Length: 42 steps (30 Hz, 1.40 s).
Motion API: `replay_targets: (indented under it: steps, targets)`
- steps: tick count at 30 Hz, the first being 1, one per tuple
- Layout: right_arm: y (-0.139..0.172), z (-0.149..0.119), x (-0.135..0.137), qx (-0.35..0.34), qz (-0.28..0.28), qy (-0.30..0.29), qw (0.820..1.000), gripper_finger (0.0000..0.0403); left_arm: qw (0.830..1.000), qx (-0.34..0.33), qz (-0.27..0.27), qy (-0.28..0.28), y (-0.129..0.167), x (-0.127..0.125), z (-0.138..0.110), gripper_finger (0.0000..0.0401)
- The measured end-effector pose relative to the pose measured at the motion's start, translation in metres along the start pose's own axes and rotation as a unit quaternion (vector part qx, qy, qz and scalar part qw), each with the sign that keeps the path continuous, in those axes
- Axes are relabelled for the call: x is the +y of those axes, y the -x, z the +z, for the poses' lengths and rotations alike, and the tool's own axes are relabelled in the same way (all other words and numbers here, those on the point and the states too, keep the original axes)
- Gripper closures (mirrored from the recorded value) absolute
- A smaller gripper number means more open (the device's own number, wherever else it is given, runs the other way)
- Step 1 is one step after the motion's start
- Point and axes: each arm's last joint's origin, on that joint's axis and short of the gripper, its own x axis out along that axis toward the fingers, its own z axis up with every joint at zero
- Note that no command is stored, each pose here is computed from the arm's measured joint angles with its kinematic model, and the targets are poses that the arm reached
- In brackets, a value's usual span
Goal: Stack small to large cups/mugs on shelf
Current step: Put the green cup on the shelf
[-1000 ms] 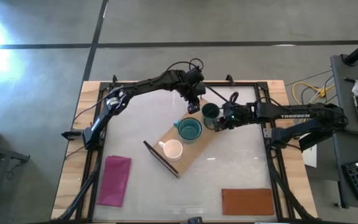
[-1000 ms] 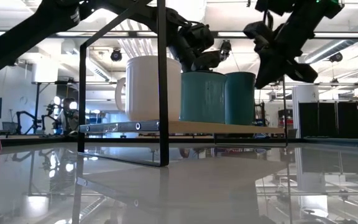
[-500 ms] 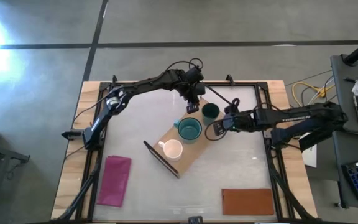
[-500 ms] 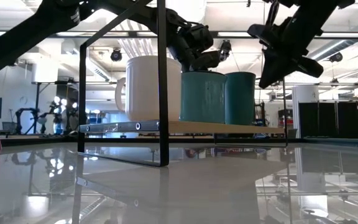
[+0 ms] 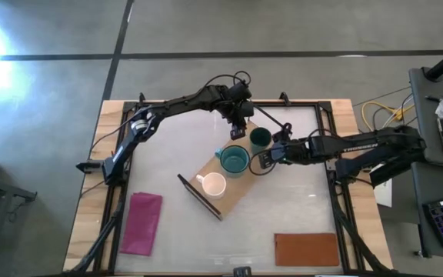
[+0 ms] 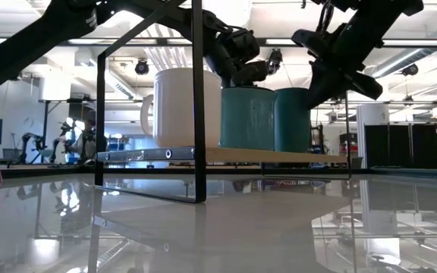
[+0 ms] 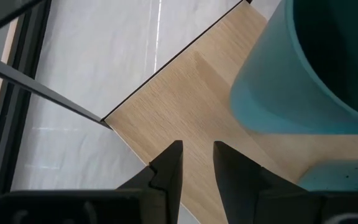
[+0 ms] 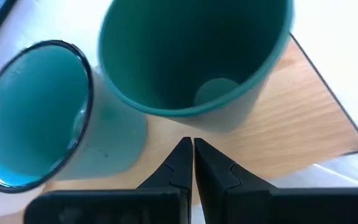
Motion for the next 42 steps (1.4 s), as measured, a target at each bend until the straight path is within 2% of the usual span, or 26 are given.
replay_targets:
  steps: [11, 22, 31, 42]
  targets:
    - [-0.017, -0.004, 0.007, 0.0, 0.001, 0.0, 1.0, 0.0394, 1.0, -0.003, 0.001, 0.0, 0.0, 0.0, 0.0, 0.0326]
    - [-0.01, -0.006, -0.001, 0.017, -0.027, 0.016, 0.999, 0.0394, 1.0, -0.003, 0.001, 0.0, 0.0, 0.0, 0.0, 0.0326]
    - [-0.011, -0.001, -0.005, -0.028, -0.058, 0.008, 0.998, 0.0394, 1.0, -0.013, 0.004, -0.002, 0.0, 0.001, 0.002, 0.0326]
    - [-0.012, 0.004, -0.001, -0.039, -0.036, 0.014, 0.998, 0.0394, 1.0, -0.013, 0.004, -0.002, 0.0, 0.001, 0.002, 0.0326]
